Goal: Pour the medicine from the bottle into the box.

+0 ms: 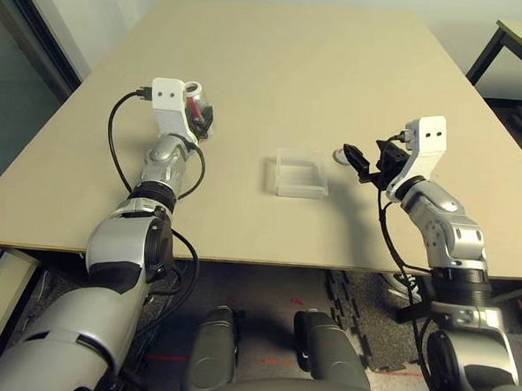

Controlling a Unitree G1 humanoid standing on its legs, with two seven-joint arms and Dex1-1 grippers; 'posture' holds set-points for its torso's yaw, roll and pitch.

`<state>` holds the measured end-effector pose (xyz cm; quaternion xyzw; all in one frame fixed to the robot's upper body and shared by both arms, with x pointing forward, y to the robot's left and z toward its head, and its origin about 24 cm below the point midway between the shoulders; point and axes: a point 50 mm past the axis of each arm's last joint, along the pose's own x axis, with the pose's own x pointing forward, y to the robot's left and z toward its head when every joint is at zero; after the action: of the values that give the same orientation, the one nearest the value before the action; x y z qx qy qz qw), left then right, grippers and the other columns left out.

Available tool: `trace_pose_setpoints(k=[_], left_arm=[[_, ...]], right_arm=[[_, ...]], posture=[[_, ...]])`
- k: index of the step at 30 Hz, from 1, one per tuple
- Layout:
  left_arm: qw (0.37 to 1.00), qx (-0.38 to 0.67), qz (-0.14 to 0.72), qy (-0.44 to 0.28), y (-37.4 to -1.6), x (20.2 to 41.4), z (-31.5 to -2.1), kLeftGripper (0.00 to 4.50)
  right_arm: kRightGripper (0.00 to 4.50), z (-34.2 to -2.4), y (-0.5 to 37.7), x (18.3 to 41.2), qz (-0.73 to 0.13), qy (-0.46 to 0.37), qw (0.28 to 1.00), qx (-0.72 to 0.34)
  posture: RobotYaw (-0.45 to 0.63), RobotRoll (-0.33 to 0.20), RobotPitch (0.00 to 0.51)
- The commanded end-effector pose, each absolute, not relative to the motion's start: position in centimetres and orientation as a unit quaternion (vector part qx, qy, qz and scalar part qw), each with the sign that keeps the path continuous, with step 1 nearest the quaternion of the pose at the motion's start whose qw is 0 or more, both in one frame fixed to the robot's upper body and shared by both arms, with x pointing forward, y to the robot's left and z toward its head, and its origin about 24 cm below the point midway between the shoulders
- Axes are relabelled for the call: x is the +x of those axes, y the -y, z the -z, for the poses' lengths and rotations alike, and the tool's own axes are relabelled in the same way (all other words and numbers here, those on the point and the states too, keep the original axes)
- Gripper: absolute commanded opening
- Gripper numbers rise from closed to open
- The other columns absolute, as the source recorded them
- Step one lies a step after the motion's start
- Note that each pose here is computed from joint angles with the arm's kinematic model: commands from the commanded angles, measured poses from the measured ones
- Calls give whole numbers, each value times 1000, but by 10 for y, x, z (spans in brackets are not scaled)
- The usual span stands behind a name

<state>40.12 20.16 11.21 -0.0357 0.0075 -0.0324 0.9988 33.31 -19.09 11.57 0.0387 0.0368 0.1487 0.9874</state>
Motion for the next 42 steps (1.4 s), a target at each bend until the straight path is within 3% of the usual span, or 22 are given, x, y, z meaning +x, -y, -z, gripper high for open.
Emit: trace_pose_setpoints(k=[1,7,15,19,23,24,28,31,37,42], left_arm=[[998,-49,40,-23,-200,398,-102,2668],[996,-55,58,-29,-195,398,-101,2668],[997,-41,62,-33,-198,399,-102,2668],[998,-5,60,-18,-209,404,-122,2668],[992,88,94,7,-206,410,-147,2668],[979,158,126,25,-198,413,-161,2668],[897,365,237,75,-163,417,-202,2668],[810,494,304,88,-140,415,-212,2668],[572,713,401,58,-117,405,-203,2668],[403,819,405,42,-107,403,-192,2667]], right_arm=[[4500,-114,200,337,-112,-28,992,40],[4500,-107,206,338,-95,-26,994,42],[4500,-107,211,316,-197,-91,976,16],[4500,-115,214,285,-309,-168,936,-31],[4500,-118,208,275,-346,-197,916,-51],[4500,-116,201,275,-357,-199,912,-46],[4500,-108,175,276,-397,-208,893,-47],[4500,-102,163,277,-422,-224,876,-64],[4500,-93,152,293,-421,-233,873,-77],[4500,-90,151,310,-398,-223,887,-69]], posture=[[-143,0,84],[-154,0,93],[-157,0,104],[-161,0,102],[-166,0,99],[-169,0,95],[-172,0,88],[-176,0,82],[-174,0,72],[-167,0,69]])
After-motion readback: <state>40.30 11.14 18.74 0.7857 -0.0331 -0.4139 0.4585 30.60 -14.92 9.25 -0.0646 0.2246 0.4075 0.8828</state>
